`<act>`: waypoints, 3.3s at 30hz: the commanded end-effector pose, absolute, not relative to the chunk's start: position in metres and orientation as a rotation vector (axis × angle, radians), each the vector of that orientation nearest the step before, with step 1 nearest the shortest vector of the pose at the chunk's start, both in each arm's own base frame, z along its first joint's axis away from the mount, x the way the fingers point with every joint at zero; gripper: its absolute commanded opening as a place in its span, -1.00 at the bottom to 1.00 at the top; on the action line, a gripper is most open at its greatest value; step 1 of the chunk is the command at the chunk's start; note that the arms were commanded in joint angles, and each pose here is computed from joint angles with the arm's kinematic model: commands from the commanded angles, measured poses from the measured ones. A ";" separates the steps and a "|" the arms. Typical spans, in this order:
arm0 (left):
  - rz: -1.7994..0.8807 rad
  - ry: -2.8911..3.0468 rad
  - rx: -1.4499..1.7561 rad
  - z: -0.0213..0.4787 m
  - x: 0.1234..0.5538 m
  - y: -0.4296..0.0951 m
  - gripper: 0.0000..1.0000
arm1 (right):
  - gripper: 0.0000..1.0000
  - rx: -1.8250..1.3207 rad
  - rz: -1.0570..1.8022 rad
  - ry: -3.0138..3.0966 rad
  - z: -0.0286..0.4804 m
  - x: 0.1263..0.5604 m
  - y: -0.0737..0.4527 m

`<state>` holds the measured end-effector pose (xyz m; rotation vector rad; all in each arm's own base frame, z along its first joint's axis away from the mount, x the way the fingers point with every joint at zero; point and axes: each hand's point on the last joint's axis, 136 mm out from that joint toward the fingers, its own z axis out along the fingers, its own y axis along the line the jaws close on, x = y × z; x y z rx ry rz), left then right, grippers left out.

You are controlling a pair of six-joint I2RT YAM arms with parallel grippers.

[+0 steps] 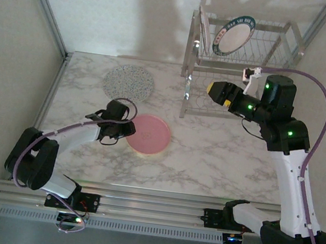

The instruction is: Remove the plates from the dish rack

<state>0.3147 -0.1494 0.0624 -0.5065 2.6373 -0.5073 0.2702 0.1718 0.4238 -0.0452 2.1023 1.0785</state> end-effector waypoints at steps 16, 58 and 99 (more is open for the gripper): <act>-0.308 2.638 -0.429 0.076 0.323 -0.150 0.07 | 0.54 0.105 0.624 1.943 0.464 0.287 0.107; -1.109 1.675 -0.193 0.469 0.332 -0.197 0.60 | 0.22 0.341 0.502 1.810 0.463 0.546 0.054; -1.224 1.555 -0.163 0.500 0.307 -0.193 0.59 | -1.00 0.247 0.120 1.685 0.519 0.514 0.070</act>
